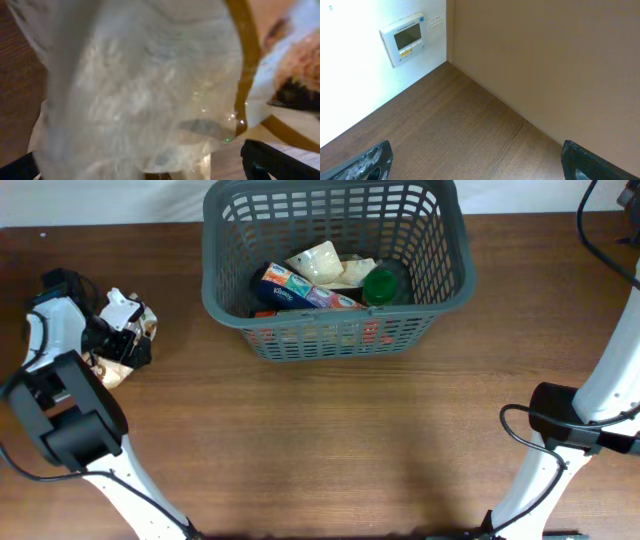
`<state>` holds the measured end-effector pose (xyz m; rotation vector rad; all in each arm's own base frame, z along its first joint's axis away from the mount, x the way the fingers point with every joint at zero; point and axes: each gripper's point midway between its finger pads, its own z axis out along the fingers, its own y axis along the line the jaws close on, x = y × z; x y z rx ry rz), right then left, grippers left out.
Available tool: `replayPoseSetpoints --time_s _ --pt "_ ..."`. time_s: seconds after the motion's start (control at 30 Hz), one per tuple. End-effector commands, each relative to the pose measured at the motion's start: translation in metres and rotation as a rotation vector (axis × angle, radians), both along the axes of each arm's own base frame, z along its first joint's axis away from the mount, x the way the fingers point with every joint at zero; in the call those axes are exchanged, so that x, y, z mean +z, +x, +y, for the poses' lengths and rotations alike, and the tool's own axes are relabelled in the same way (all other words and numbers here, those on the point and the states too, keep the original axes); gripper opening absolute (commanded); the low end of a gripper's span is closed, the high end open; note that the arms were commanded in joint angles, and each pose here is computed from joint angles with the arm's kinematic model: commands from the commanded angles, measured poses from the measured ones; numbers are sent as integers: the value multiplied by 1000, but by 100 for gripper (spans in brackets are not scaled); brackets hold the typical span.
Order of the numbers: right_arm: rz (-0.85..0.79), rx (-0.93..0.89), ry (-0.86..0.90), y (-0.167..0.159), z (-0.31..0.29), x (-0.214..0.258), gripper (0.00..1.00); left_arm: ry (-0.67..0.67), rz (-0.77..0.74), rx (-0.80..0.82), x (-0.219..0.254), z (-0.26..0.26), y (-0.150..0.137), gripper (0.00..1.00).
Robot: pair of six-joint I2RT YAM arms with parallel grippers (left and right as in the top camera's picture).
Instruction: Pack container
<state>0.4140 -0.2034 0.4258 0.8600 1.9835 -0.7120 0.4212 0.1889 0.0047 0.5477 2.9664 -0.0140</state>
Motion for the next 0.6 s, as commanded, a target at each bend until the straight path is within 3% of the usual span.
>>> replayPoseSetpoints --time_s 0.0,0.17,0.2,0.27,0.33,0.37,0.57 --pt "-37 -6 -1 -8 1 12 99 -157 125 -9 -60 -28 -26 100" --pt "-36 -6 -1 -8 1 11 99 -195 162 -8 -78 -35 -32 91" --pt "-36 -6 -1 -8 1 11 99 -201 168 -8 -81 -36 -33 76" --pt "-36 -6 -1 -8 1 11 99 -206 178 -8 -85 -37 -35 29" --pt "-36 -6 -1 -8 1 11 99 -211 188 -7 -89 -38 -37 6" --pt "-36 -6 -1 -8 1 11 99 -216 192 -6 -89 -39 -38 2" --pt "-36 -6 -1 -8 1 11 99 -232 190 -5 -89 -42 -38 2"
